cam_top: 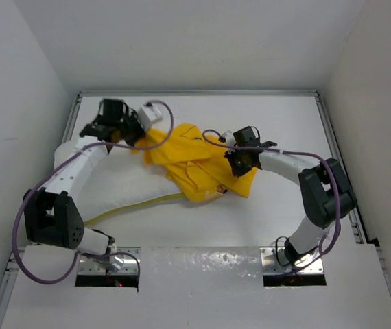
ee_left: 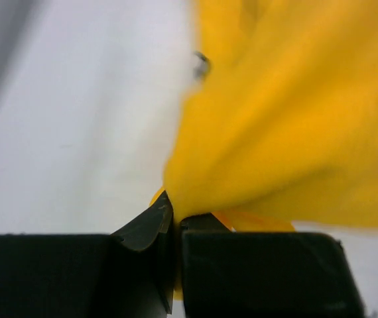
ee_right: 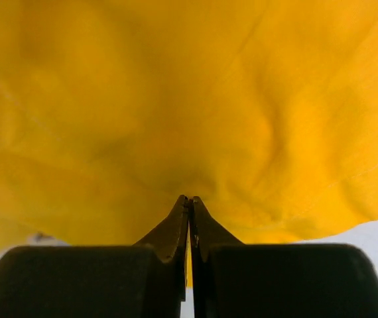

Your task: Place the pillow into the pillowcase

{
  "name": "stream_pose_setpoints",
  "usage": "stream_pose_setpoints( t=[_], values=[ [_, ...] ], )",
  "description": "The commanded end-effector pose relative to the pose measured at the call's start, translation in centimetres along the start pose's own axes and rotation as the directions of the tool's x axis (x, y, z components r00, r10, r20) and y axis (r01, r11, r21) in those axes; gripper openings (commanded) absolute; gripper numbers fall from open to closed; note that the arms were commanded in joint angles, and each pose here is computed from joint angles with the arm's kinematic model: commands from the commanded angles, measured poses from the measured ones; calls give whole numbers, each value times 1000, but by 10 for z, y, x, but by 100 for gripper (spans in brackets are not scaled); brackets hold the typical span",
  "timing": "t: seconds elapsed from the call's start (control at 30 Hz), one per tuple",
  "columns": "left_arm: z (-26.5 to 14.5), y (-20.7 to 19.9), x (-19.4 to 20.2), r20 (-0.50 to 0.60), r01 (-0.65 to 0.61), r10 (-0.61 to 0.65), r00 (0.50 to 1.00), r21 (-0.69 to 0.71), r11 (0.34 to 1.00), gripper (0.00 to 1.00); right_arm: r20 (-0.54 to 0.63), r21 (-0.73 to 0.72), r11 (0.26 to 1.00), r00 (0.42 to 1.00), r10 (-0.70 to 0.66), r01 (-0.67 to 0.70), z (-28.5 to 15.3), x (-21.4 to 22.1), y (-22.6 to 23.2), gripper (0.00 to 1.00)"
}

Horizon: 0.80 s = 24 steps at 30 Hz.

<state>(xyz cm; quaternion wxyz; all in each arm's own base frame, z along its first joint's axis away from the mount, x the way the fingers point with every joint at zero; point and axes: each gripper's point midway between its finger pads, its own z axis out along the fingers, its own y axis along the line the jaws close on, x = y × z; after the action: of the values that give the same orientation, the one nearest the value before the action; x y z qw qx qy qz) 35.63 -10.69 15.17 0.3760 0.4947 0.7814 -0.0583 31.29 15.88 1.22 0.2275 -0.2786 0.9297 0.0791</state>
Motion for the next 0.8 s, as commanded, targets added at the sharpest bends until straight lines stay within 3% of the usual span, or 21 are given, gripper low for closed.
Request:
stream_pose_setpoints(
  t=[0.0, 0.03, 0.07, 0.13, 0.17, 0.2, 0.3, 0.47, 0.57, 0.7, 0.73, 0.77],
  values=[
    [-79, 133, -87, 311, 201, -81, 947, -375, 905, 0, 197, -66, 997, 980, -34, 48, -45, -69, 14, 0],
    [-88, 142, -96, 315, 188, -58, 947, -401, 896, 0, 216, -66, 993, 973, -79, 96, -53, -76, 16, 3],
    [-95, 146, -106, 312, 130, 5, 950, -412, 902, 0, 249, -61, 990, 963, -107, 126, -62, -88, 20, 19],
    [-106, 144, -127, 341, 66, 77, 937, -389, 919, 0, 303, -34, 970, 927, -219, 240, -74, -100, 33, 37],
    [-107, 144, -130, 348, 58, 89, 933, -390, 919, 0, 307, -25, 961, 917, -254, 274, -72, -97, 39, 62],
    [-107, 144, -132, 353, 55, 92, 931, -385, 921, 0, 341, -21, 951, 897, -283, 308, -71, -103, 45, 73],
    [-98, 137, -126, 351, 62, 67, 934, -345, 937, 0, 394, -58, 922, 858, -331, 382, -59, -106, 74, 85],
    [-96, 129, -119, 353, 87, 40, 935, -335, 938, 0, 475, -119, 916, 832, -286, 383, -50, -155, 115, 85],
    [-100, 132, -120, 358, 99, 36, 933, -354, 930, 0, 520, -132, 920, 816, -253, 369, -35, -173, 124, 80],
    [-106, 135, -115, 339, 107, 35, 940, -389, 915, 0, 457, -86, 942, 853, -252, 325, -12, -177, 112, 47],
    [-107, 135, -114, 335, 106, 37, 942, -399, 911, 0, 456, -78, 942, 852, -258, 327, -12, -181, 111, 24],
    [-107, 136, -113, 331, 108, 36, 943, -406, 907, 0, 449, -75, 943, 856, -258, 323, -11, -179, 110, 14]
  ],
)
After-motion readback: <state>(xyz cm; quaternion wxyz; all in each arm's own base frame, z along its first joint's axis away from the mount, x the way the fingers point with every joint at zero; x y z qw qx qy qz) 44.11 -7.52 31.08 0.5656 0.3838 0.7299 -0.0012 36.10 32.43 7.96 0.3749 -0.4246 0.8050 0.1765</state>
